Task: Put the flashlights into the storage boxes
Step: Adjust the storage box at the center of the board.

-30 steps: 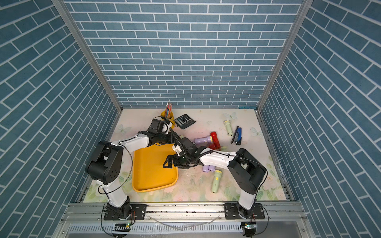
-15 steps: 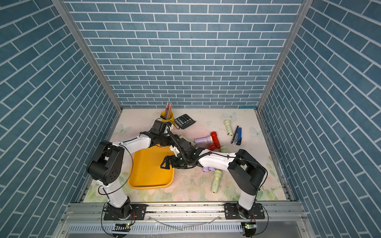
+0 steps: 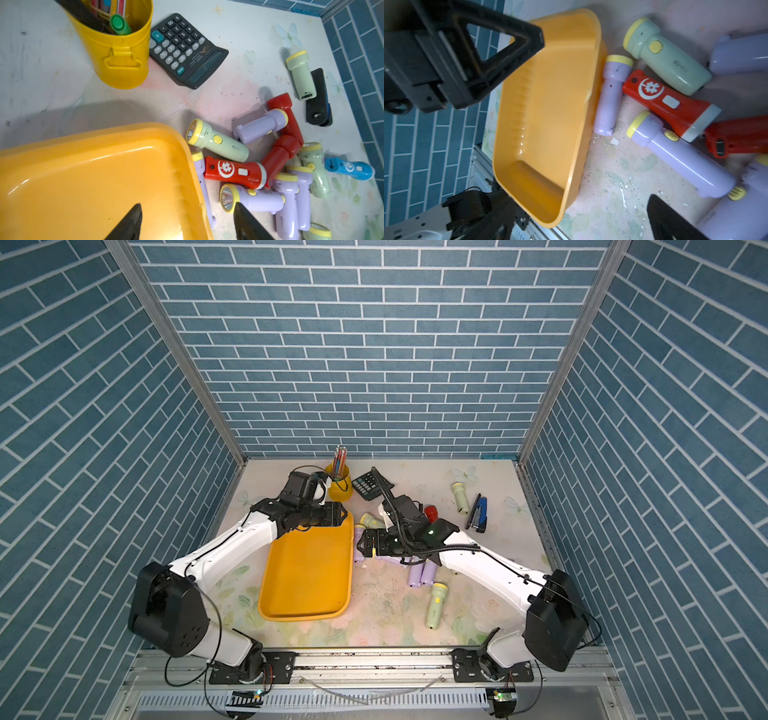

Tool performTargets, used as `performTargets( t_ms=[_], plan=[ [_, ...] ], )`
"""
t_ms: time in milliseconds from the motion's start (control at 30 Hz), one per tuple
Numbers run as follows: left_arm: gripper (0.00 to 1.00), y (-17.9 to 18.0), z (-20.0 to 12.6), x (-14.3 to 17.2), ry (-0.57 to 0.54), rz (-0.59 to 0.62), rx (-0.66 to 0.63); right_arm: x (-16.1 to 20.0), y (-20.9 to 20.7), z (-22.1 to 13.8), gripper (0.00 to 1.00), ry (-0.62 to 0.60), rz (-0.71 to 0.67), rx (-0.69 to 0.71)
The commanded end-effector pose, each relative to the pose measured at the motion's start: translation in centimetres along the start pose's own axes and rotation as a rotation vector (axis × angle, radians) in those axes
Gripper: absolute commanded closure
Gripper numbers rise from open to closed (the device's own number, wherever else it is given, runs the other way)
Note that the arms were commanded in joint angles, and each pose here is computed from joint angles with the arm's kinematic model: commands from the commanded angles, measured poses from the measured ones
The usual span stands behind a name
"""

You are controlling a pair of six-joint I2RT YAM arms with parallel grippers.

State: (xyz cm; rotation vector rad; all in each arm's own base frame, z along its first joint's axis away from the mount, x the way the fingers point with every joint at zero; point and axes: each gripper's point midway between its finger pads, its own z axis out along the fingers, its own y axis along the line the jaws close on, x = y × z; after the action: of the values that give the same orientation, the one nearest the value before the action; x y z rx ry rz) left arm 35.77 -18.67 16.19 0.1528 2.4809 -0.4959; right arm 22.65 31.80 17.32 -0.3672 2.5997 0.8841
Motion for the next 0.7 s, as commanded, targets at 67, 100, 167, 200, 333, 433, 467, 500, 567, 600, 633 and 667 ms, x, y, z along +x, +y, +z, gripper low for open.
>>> performTargets(
  t_ms=[67,100,167,200,333,433,467,500,567,600,633,667],
  plan=[
    [0.35,0.8,-1.4,3.3,0.043,0.021,-0.029,4.1,-6.8,-1.3,0.01,0.063,0.066,0.279],
    [0.35,0.4,-1.8,3.8,0.052,0.02,-0.019,4.6,-7.1,-2.2,0.01,0.081,0.089,0.306],
    [0.34,-0.1,-2.5,4.7,0.057,0.023,-0.014,5.8,-8.3,-3.7,0.01,0.101,0.143,0.372],
    [0.34,-0.2,-2.6,5.3,0.059,0.024,-0.01,6.3,-8.9,-4.4,0.01,0.103,0.17,0.399],
    [0.34,-0.8,-3.0,7.3,0.089,0.031,-0.003,8.5,-10.3,-6.7,0.01,0.086,0.272,0.449],
    [0.33,-1.4,-3.7,8.2,0.109,0.072,-0.013,10.9,-11.9,-8.7,0.01,0.085,0.369,0.496],
    [0.33,-1.6,-3.9,8.5,0.116,0.082,-0.016,11.7,-12.4,-9.3,0.01,0.093,0.394,0.515],
    [0.32,-1.7,-4.1,8.8,0.124,0.084,-0.016,12.4,-12.8,-9.7,0.01,0.104,0.407,0.527],
    [0.32,-1.9,-4.3,9.1,0.129,0.075,-0.009,14.0,-13.8,-10.2,0.01,0.138,0.44,0.565],
    [0.32,-2.0,-4.4,9.2,0.128,0.072,0.0,14.9,-14.2,-10.3,0.01,0.162,0.454,0.585],
    [0.32,-2.1,-4.4,9.2,0.124,0.065,0.006,15.4,-14.5,-10.2,0.01,0.184,0.458,0.596],
    [0.32,-2.2,-4.4,9.3,0.123,0.059,0.012,16.1,-14.8,-10.1,0.01,0.209,0.463,0.608]
  ],
)
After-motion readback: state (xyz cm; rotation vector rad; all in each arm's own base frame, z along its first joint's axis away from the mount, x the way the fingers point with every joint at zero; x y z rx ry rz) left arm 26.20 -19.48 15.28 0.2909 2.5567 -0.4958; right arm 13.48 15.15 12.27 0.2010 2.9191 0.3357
